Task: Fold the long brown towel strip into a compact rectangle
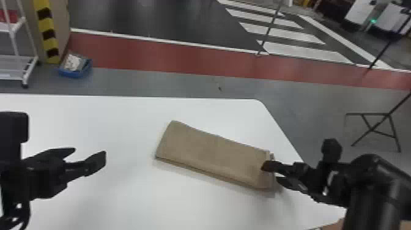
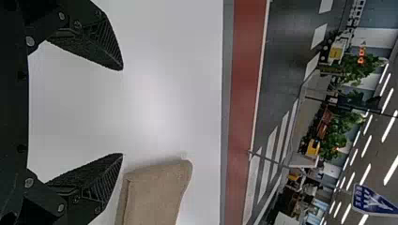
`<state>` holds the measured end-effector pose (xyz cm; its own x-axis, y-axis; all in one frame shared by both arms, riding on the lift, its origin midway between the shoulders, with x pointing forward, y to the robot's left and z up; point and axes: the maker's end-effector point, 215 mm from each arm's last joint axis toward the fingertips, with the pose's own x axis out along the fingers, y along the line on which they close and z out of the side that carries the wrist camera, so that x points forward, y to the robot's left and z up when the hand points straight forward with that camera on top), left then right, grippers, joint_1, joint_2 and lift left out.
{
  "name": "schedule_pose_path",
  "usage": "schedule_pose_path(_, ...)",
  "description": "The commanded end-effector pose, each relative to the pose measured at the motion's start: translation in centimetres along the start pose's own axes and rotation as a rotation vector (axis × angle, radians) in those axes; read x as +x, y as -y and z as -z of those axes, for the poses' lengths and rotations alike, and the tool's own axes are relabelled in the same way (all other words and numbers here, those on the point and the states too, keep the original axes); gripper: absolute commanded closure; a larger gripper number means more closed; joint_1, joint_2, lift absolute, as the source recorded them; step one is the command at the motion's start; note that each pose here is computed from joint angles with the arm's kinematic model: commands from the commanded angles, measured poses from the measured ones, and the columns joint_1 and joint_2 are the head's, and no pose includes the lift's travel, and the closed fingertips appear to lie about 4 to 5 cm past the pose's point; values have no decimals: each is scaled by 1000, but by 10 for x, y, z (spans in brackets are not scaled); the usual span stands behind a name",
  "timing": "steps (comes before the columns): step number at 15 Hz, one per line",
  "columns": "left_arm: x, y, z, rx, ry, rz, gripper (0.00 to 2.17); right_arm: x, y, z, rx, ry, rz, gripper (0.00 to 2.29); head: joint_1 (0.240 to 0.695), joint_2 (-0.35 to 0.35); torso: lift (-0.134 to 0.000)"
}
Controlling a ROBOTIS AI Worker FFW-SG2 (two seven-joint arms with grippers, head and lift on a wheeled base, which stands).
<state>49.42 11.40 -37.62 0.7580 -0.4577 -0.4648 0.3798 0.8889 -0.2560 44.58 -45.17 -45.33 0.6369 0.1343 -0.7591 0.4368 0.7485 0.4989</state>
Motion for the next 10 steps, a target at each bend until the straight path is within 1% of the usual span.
schedule_pose_path(1,-1,-1,1,2,-2,1,269,1,4,3,2,-9,15,535,695,-350,-124)
schedule_pose_path(2,-2,-2,1,3,-2,-1,269,2,1,2,5,-7,2,751,695,-350,-124)
schedule_pose_path(4,-1,0,1,4,-3,1,269,-4,-10,-5,15,19,-48,1180,695,-350,-124)
schedule_pose_path(5,-1,0,1,5,-1,2,269,-8,-14,-10,12,34,-59,1332,695,-350,-124)
schedule_pose_path(6,-1,2,1,6,-2,4,269,-13,-19,-16,15,52,-79,1332,695,-350,-124)
schedule_pose_path(8,-1,2,0,8,-3,4,269,-22,-26,-25,34,88,-126,1453,695,-350,-124)
schedule_pose_path(10,-3,2,0,8,-4,2,269,-42,-35,-39,37,146,-185,1453,695,-350,-124)
